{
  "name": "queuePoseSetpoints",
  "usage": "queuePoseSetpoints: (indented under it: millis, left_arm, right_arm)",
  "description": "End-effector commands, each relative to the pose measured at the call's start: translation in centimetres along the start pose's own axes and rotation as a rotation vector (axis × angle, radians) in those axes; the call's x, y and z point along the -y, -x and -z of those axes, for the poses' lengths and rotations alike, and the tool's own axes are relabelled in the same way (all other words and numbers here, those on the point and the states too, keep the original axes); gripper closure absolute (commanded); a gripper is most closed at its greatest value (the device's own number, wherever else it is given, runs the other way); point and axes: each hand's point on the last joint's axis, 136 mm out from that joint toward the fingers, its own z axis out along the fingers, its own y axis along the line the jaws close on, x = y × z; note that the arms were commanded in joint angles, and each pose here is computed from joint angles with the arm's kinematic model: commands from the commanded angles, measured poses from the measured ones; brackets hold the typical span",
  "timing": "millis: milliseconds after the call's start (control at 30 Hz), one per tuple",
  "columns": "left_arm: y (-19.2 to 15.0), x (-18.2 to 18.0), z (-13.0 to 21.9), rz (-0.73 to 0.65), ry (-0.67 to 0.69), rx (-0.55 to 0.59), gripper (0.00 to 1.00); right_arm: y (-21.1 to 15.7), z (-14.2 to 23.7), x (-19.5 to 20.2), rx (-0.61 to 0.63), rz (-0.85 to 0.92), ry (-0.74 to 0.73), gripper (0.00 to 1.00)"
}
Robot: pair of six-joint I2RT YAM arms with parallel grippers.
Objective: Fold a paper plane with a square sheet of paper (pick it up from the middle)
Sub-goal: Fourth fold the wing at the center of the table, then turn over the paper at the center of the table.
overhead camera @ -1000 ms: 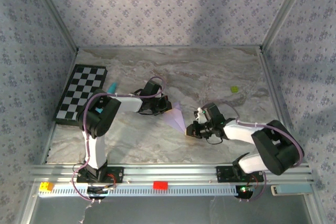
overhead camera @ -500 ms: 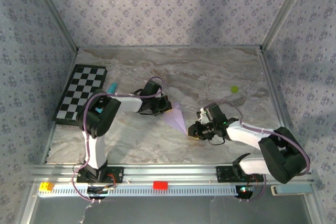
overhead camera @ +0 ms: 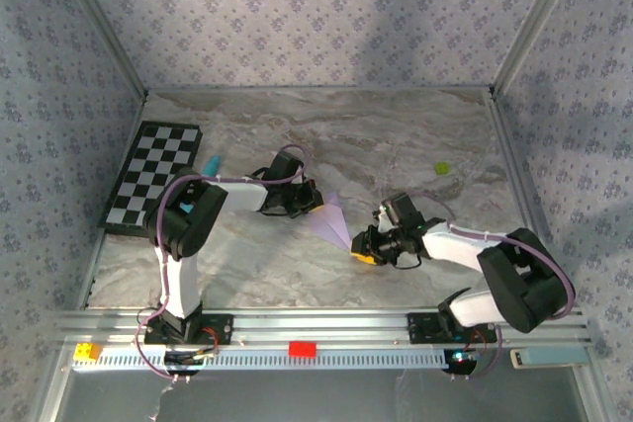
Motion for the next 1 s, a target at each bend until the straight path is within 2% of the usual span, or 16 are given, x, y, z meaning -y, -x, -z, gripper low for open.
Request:
queuePoseSetpoints:
  millis: [0, 233, 600, 967]
  left_arm:
    - [-1.2, -3.3, 0.1, 0.061, 0.106, -0.028, 0.98]
    - [-1.2, -3.2, 0.1, 0.059, 0.105, -0.027, 0.98]
    - [-1.2, -3.1, 0.2, 0.057, 0.105, -0.032, 0.98]
    - [-1.2, -3.0, 0.2, 0.057, 0.107, -0.035, 0.98]
  right_arm:
    - [0.1, -0.4, -1.1, -0.019, -0.003, 0.029, 0.69]
    - [0.9, -0.4, -1.9, 0.013, 0.006, 0.059, 0.72]
    - [2.6, -0.4, -2.9, 0.076, 0.058, 0.095, 0.70]
    - [3.1, -0.6, -2.7, 0.074, 0.072, 0.104, 0.74]
